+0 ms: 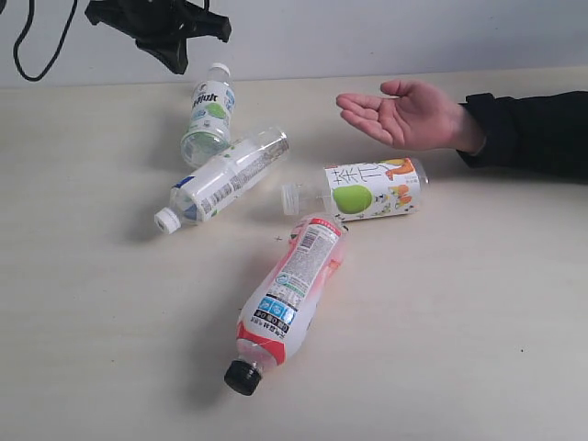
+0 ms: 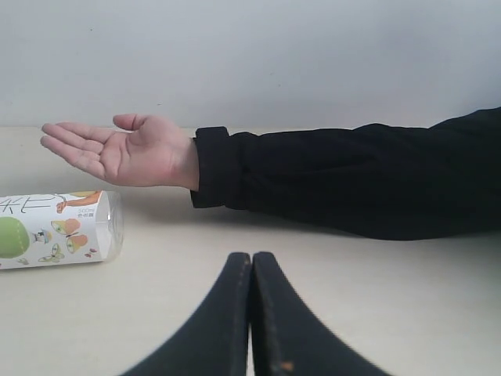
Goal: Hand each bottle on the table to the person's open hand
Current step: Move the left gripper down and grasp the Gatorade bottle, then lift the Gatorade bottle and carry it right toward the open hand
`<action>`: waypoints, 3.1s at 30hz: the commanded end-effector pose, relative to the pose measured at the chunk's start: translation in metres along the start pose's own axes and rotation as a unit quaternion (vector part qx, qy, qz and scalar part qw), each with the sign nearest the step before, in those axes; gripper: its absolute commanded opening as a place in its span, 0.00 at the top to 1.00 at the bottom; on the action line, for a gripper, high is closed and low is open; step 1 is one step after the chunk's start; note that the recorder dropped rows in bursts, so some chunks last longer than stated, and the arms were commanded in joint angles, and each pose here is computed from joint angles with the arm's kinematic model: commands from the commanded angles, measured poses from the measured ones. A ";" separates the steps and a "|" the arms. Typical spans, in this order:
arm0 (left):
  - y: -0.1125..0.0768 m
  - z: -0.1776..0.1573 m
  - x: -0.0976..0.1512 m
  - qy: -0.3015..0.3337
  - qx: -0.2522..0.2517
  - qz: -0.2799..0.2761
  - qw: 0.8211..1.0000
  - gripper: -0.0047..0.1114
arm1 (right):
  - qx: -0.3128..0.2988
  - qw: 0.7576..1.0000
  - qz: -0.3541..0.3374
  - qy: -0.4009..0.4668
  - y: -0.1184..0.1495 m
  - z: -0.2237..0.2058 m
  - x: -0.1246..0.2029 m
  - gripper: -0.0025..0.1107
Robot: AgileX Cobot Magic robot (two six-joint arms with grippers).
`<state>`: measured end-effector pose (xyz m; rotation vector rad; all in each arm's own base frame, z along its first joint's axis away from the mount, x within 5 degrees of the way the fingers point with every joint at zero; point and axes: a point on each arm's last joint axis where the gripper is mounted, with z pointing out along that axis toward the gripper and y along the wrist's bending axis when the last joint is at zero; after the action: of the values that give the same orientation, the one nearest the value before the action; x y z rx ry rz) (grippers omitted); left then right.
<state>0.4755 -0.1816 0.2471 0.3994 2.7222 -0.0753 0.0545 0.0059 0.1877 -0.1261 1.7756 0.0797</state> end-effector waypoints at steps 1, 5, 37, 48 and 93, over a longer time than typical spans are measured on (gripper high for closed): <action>-0.004 -0.004 -0.001 -0.005 0.011 -0.016 1.000 0.96 | 0.002 1.000 -0.004 -0.007 0.000 0.000 0.000 0.98; -0.006 0.000 -0.004 -0.021 0.025 -0.030 0.999 0.96 | 0.002 1.000 -0.004 -0.007 0.000 0.000 0.000 0.98; -0.008 0.098 0.002 -0.028 0.026 -0.088 0.995 0.17 | 0.002 1.000 -0.004 -0.006 0.000 0.000 0.000 0.98; -0.006 0.120 0.008 -0.015 0.022 -0.088 0.996 0.17 | 0.002 1.000 -0.004 -0.006 0.000 0.000 0.000 0.98; -0.098 -0.022 0.058 0.022 -0.092 -0.049 0.994 0.96 | 0.002 1.000 -0.004 -0.007 0.000 0.000 0.000 0.98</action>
<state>0.4014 -0.2621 0.2194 0.2779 2.8173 0.1345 0.0545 0.0059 0.1877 -0.1261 1.7756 0.0797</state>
